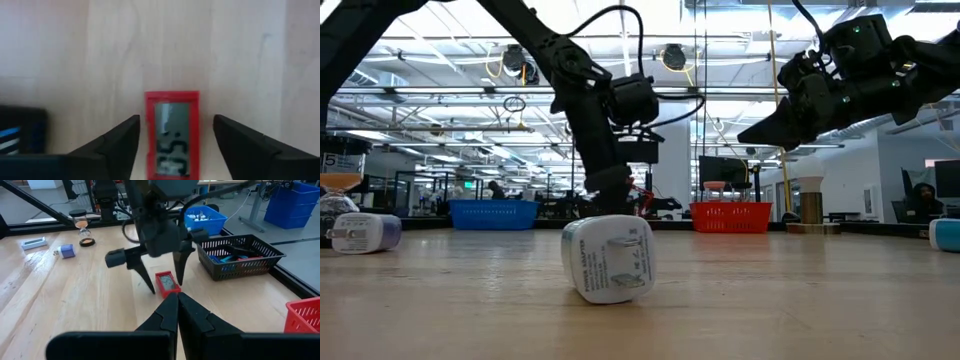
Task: Pick & Place Office items
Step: Put the red digital clock into the black bin
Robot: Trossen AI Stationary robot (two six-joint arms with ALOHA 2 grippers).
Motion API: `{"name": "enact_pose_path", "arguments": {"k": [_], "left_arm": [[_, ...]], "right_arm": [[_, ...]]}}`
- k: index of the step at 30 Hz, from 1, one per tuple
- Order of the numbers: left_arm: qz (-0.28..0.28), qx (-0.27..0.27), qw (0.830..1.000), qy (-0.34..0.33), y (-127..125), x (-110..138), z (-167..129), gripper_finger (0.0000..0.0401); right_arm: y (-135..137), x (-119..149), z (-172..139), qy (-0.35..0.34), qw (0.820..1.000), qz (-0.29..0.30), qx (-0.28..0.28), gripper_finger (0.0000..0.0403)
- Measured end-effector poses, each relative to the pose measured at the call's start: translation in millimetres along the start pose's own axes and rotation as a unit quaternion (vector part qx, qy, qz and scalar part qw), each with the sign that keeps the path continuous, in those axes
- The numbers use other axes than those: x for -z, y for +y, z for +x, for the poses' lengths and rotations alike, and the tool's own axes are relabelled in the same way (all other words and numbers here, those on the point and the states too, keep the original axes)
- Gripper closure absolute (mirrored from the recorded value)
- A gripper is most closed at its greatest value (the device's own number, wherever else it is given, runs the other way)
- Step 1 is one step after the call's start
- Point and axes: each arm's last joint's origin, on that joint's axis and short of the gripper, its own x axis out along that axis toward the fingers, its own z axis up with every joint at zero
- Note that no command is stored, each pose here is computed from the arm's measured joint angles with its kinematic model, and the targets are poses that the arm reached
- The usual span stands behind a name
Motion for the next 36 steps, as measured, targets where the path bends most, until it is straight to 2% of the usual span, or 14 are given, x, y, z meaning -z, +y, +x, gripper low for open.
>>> {"name": "enact_pose_path", "arguments": {"k": [10,14,17,21,26,30,36], "left_arm": [[-0.002,0.001,1.000,0.026,2,5,-1,0.0258],[-0.004,-0.007,0.999,0.032,4,5,-14,0.0266],[-0.010,-0.026,1.000,0.002,11,-1,-43,0.0266],[-0.066,-0.065,0.995,-0.045,31,-1,-87,0.0266],[-0.154,-0.139,0.974,-0.096,65,6,-124,0.0258],[-0.233,-0.152,0.956,-0.093,95,19,-118,0.0259],[-0.319,-0.145,0.933,-0.075,129,37,-83,0.0260]], "right_arm": [[1,0,0,-0.002,1.000,-0.004,-0.011,0.0403],[2,0,0,-0.002,1.000,-0.005,-0.012,0.0403],[2,0,0,-0.002,1.000,-0.005,-0.012,0.0403],[2,0,0,-0.002,1.000,-0.005,-0.012,0.0403],[2,-1,0,-0.002,1.000,-0.005,-0.012,0.0403],[2,-1,0,-0.004,1.000,-0.005,-0.012,0.0403],[2,-1,0,-0.005,1.000,-0.007,-0.012,0.0403]]}}
